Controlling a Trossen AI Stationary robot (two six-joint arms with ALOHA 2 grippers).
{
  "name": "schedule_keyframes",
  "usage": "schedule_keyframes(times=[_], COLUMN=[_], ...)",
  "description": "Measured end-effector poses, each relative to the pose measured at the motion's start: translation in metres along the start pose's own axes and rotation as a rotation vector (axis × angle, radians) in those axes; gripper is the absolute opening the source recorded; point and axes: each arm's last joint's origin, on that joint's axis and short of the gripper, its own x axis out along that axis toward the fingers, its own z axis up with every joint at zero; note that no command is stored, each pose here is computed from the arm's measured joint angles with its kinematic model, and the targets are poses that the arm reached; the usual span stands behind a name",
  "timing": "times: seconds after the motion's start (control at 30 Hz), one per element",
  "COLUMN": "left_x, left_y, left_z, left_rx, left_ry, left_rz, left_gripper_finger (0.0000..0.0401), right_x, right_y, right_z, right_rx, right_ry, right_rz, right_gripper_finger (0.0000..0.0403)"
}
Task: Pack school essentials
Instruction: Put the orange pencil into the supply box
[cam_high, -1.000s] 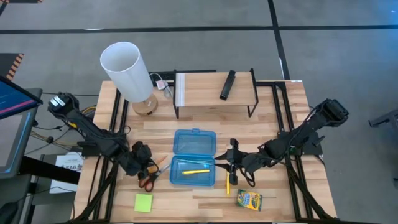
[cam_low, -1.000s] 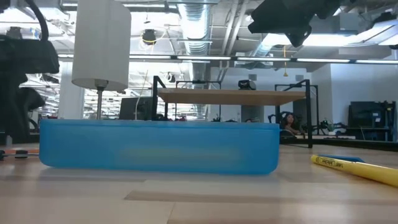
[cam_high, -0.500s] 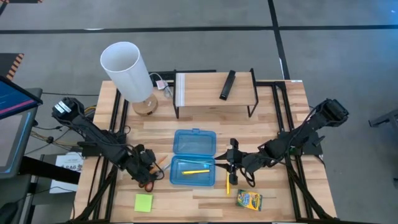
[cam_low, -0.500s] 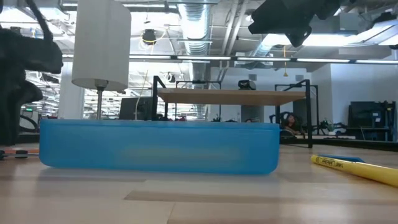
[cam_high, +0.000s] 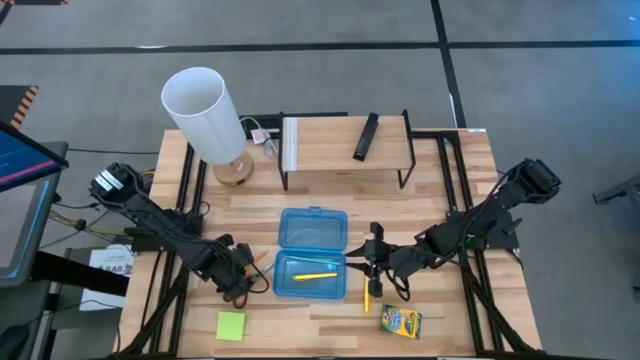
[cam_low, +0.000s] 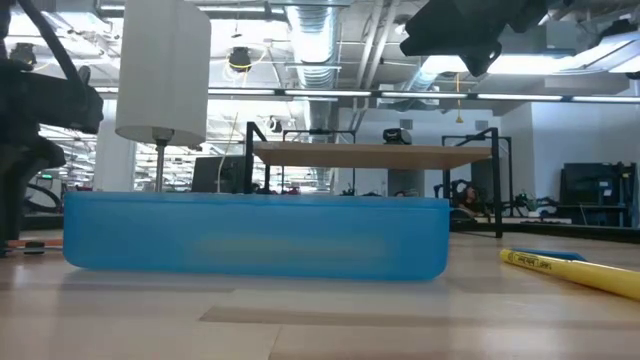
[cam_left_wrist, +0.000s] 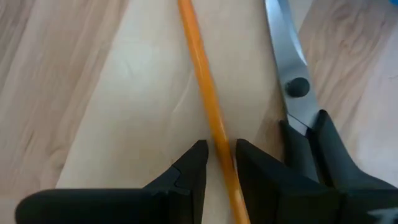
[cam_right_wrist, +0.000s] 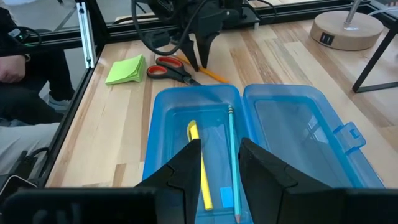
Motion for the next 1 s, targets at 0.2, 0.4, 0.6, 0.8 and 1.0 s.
schedule_keyframes(times=[0.2,0.4,0.6,0.8,1.0], left_x=[0.002,0.003,0.001,-0.010,-0.017], left_y=[0.004,0.006,0.009,0.015,0.016], left_z=[0.005,0.007,0.007,0.009,0.010], left_rx=[0.036,0.047,0.069,0.075,0.061], left_ry=[0.007,0.013,0.007,-0.010,-0.026], left_rz=[0.007,0.020,0.053,0.143,0.125], left_gripper_finger=[0.0043,0.0007,0.0002,0.0000,0.0000], right_x=[0.000,0.000,0.000,0.000,0.000], right_y=[0.000,0.000,0.000,0.000,0.000], right_z=[0.000,0.000,0.000,0.000,0.000], right_rx=[0.000,0.000,0.000,0.001,0.000], right_ry=[0.000,0.000,0.000,0.000,0.000], right_rz=[0.000,0.000,0.000,0.000,0.000], right_gripper_finger=[0.0127,0.0127,0.0127,0.0127,0.0127])
